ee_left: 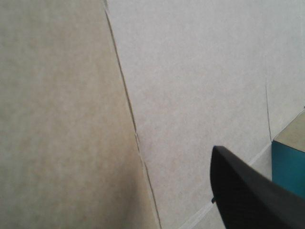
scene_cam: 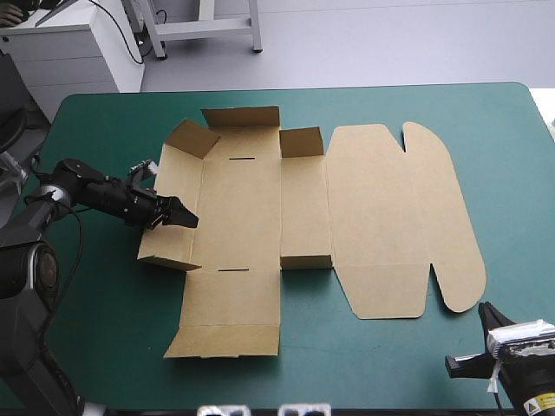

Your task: Fold the box

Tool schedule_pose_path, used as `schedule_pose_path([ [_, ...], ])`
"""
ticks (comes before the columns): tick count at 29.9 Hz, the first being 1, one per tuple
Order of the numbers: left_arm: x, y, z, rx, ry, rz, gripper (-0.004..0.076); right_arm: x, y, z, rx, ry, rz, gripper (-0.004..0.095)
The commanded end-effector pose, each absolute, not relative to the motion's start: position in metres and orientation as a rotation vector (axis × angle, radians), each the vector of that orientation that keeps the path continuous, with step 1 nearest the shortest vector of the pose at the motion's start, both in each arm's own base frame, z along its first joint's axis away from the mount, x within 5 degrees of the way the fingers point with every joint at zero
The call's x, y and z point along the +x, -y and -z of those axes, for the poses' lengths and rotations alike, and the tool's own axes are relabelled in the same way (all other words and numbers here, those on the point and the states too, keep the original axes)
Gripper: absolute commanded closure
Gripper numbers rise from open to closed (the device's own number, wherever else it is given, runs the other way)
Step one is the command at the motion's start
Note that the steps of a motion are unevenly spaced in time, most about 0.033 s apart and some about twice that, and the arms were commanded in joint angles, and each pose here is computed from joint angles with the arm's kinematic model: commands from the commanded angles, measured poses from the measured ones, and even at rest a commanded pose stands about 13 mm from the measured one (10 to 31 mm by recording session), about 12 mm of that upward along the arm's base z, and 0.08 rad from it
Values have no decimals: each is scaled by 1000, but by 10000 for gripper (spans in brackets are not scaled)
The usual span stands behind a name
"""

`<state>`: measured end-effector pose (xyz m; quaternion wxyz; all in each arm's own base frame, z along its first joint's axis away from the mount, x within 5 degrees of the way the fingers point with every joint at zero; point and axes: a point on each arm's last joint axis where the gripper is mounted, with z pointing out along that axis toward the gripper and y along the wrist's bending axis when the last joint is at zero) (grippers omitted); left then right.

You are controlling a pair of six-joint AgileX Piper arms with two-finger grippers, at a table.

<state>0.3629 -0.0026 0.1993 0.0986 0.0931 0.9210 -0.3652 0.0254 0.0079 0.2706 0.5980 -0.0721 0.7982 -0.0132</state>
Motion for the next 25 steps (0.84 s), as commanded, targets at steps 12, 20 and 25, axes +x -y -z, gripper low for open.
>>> schedule_pose_path([
  [12, 353, 3, -218, 314, -2814, 1070, 621, 27, -7, -284, -159, -1769, 40, 928],
  [20, 360, 2, -232, 350, -2768, 1028, 732, 27, -7, -284, -159, -1769, 40, 928],
  [25, 376, 11, -286, 556, -2655, 788, 732, 27, -7, -284, -159, -1769, 40, 928],
])
